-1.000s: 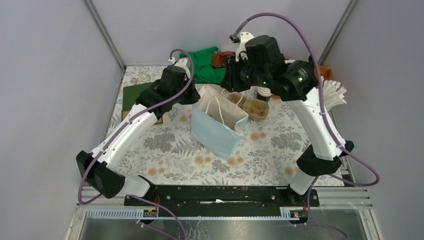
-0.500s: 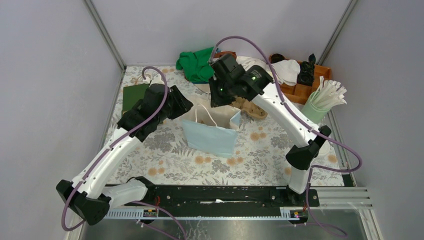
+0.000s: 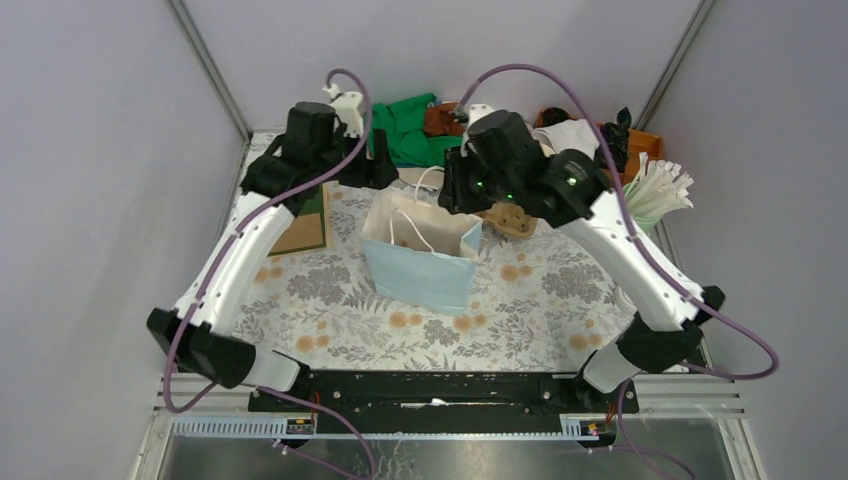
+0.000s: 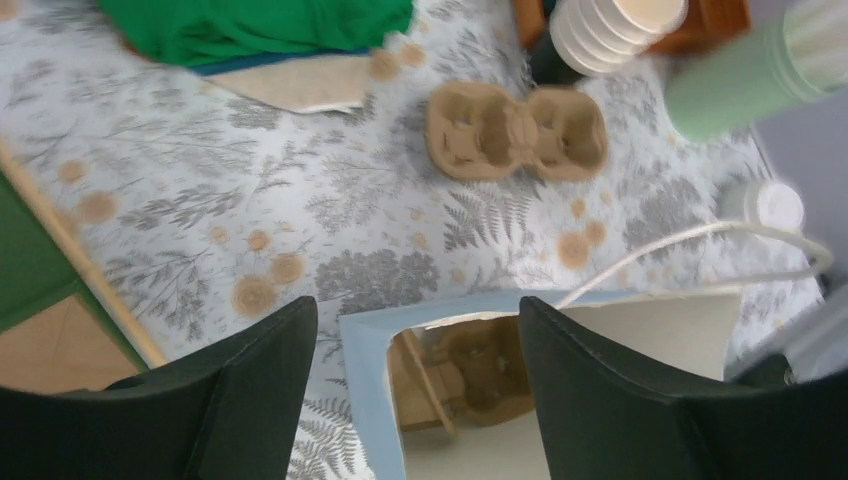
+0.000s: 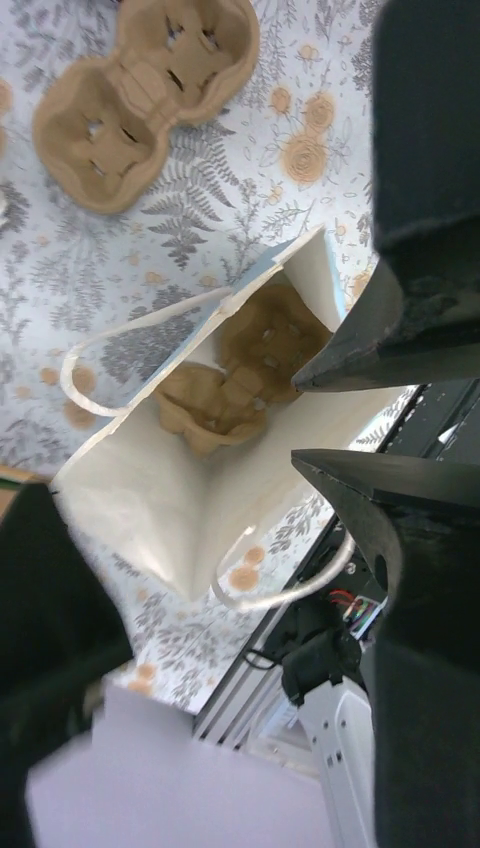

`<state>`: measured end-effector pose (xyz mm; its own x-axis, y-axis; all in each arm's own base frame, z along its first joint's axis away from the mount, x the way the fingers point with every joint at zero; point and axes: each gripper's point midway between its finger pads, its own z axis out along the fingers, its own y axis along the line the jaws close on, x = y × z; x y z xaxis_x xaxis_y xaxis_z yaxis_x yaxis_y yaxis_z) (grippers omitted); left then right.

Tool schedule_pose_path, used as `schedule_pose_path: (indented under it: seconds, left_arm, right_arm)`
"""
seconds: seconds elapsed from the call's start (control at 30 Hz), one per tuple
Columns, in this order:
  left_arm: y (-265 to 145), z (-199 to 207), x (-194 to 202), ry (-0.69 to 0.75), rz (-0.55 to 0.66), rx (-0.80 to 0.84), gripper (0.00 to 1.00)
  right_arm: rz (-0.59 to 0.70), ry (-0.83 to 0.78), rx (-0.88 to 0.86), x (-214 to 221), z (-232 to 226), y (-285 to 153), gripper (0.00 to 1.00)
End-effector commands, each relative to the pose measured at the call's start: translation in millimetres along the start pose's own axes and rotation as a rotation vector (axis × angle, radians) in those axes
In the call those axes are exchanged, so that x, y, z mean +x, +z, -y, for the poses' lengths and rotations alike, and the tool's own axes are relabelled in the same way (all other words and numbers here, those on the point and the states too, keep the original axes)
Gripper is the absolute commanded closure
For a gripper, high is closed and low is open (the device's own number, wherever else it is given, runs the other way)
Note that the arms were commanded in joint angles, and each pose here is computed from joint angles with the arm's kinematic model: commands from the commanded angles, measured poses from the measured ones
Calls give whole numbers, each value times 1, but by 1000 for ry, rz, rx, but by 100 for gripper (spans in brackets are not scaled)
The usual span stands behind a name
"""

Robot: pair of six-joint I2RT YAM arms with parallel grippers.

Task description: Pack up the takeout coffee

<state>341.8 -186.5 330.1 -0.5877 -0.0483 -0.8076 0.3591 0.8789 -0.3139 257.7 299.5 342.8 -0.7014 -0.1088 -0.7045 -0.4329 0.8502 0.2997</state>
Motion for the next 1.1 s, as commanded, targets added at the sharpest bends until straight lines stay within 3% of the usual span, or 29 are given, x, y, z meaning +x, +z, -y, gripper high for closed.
schedule_pose_path:
  seconds: [0.0,0.03,0.13,0.6,0.73,0.8,0.87,0.9,1.07]
  left_arm:
    - [17,43,4,309,-29,340,6]
    - [22,50,6,328,-28,396,2]
    - [26,66,8,383,5,520,1]
    - [61,79,51,551,-105,657,17]
    - [72,84,56,564,-131,637,43]
    - [75,79,50,558,-127,581,62]
    - [73,73,40,550,-111,517,93]
    - [69,72,34,535,-98,488,100]
    - [41,79,20,440,-29,441,100]
  right_arm:
    - [122,-1,3,-17,6,-33,64]
    - [132,0,10,-17,8,-38,63]
    - [141,-11,12,-16,11,-47,61]
    - [137,-23,6,-17,10,-48,57]
    - [120,-27,6,-15,9,-43,57]
    - [103,-26,8,-13,8,-40,61]
    - [85,-28,11,-11,8,-35,65]
    - [75,-29,14,-10,8,-31,67]
    - [63,-44,-10,-6,4,-19,70]
